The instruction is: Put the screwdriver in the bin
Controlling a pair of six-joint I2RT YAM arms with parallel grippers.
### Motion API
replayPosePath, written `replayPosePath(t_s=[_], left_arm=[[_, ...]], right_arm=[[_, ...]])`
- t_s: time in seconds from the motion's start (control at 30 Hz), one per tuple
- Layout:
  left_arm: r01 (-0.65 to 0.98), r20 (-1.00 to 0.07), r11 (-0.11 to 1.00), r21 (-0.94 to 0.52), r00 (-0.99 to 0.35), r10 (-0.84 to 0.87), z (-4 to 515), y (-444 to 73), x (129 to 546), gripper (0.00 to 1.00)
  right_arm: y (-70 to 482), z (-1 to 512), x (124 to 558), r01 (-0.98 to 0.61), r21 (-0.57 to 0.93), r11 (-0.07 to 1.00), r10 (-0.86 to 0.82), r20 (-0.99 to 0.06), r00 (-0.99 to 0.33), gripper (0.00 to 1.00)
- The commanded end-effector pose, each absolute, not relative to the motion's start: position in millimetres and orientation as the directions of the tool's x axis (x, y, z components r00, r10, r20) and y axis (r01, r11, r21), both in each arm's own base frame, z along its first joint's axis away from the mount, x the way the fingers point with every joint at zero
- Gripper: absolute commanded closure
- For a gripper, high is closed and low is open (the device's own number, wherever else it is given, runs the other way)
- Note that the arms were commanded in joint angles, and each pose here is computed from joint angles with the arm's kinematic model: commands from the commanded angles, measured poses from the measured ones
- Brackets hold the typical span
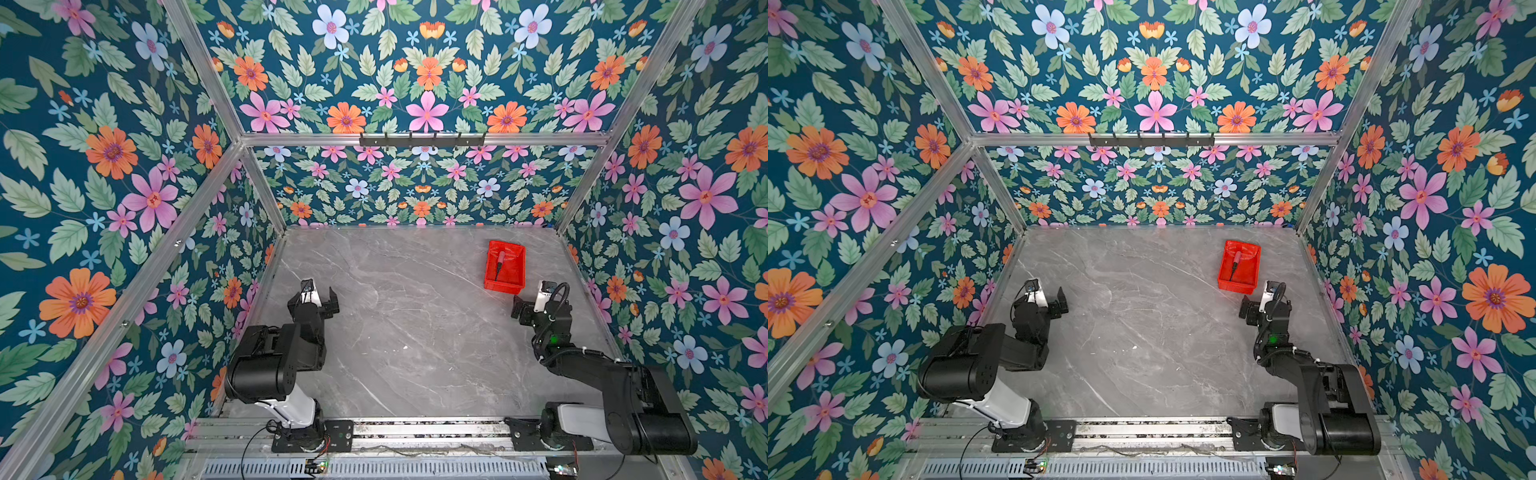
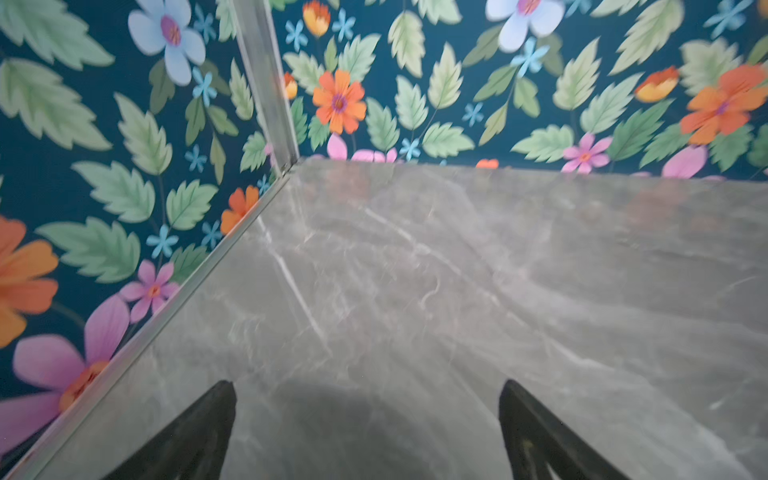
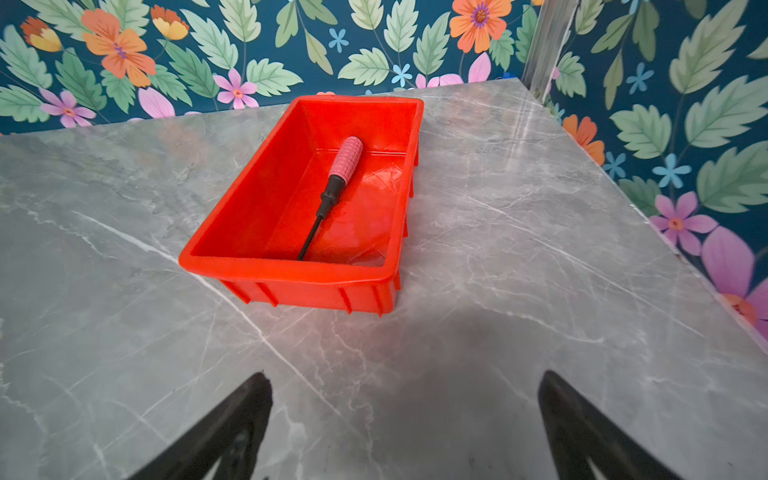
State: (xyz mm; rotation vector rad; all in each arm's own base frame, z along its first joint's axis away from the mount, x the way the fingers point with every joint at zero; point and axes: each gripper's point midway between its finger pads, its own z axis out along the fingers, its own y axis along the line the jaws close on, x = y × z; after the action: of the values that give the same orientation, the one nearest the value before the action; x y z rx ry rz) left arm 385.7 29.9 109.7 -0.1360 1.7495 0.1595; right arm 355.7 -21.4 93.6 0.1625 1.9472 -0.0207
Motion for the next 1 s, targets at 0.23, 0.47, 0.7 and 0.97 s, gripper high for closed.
replayPosePath(t_s=[0.23, 0.47, 0.7, 0.97], left_arm=[[-0.166, -0.984, 0.986, 0.008, -0.176, -0.021, 111, 27, 387, 0.0], [-0.166, -0.984, 0.986, 0.009, -0.177, -0.021, 111, 26, 387, 0.0], [-0.163, -0.983, 0.987, 0.014, -0.183, -0.016, 110, 26, 389, 0.0], [-0.165, -0.983, 0.986, 0.017, -0.185, -0.014, 110, 25, 389, 0.0]], right_arm=[[-11, 96, 377, 0.058, 0.084, 0.995, 0.099, -0.938, -0.333, 0.01], [-12, 95, 376, 0.06, 0.082, 0.995, 0.097, -0.934, -0.343, 0.01], [-11, 96, 376, 0.059, 0.082, 0.995, 0.098, -0.935, -0.341, 0.01], [-12, 96, 376, 0.059, 0.08, 0.995, 0.095, -0.936, -0.338, 0.01]])
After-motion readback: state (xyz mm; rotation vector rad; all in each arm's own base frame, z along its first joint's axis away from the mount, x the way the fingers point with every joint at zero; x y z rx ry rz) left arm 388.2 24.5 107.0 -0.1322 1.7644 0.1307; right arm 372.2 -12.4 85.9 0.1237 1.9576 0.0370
